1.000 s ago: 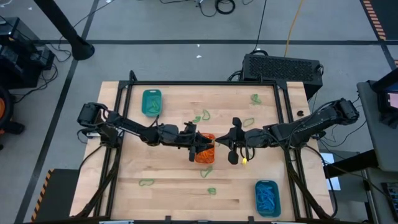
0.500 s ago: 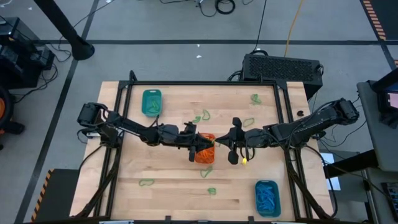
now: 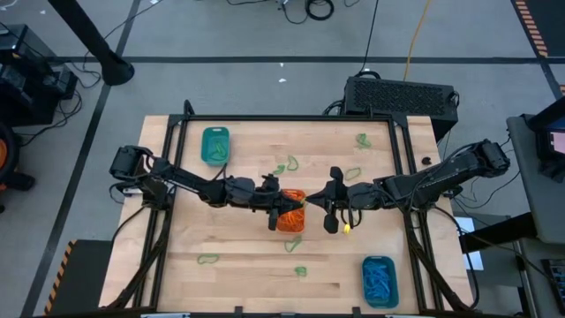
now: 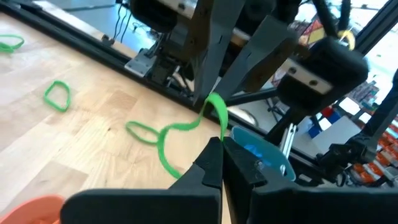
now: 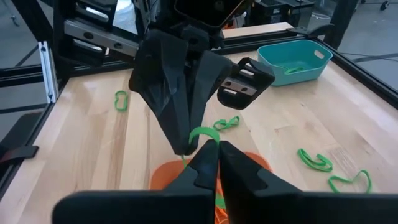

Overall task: Sort rubber bands into baskets
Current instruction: Put the green rubber band into the green bin

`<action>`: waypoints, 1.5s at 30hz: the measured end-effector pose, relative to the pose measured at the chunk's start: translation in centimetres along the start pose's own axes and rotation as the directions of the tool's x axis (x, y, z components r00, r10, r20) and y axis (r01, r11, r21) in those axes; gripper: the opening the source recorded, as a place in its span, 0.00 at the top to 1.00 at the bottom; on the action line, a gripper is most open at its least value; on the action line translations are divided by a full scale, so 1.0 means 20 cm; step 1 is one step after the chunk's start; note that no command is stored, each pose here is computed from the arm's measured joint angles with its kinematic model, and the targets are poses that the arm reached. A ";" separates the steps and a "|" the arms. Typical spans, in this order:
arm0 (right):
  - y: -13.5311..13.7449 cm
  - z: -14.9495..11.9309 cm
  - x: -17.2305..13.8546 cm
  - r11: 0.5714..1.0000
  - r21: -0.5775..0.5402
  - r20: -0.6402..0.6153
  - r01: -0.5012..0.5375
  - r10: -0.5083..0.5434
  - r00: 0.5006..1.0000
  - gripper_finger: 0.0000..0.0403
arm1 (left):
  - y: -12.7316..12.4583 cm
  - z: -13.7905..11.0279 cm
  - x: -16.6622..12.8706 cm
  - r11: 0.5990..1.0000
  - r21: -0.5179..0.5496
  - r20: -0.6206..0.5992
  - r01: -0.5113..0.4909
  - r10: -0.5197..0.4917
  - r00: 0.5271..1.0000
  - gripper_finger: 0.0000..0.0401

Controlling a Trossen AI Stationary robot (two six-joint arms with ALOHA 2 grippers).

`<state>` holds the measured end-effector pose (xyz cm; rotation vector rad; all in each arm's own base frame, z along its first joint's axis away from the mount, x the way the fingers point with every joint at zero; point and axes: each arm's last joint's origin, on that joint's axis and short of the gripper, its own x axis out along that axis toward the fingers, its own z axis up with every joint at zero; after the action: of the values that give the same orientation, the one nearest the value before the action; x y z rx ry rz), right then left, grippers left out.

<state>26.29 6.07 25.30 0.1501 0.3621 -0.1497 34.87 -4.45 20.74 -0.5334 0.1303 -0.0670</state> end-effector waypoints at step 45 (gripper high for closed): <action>-0.07 0.07 0.00 0.962 -0.184 -0.049 0.201 -0.213 0.976 0.70 | 0.68 0.24 -0.90 0.322 0.374 -0.390 -0.870 0.905 0.167 1.00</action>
<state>26.45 4.40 26.37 -0.0603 0.4577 -0.3190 18.15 11.46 19.82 -0.2703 1.0303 1.0036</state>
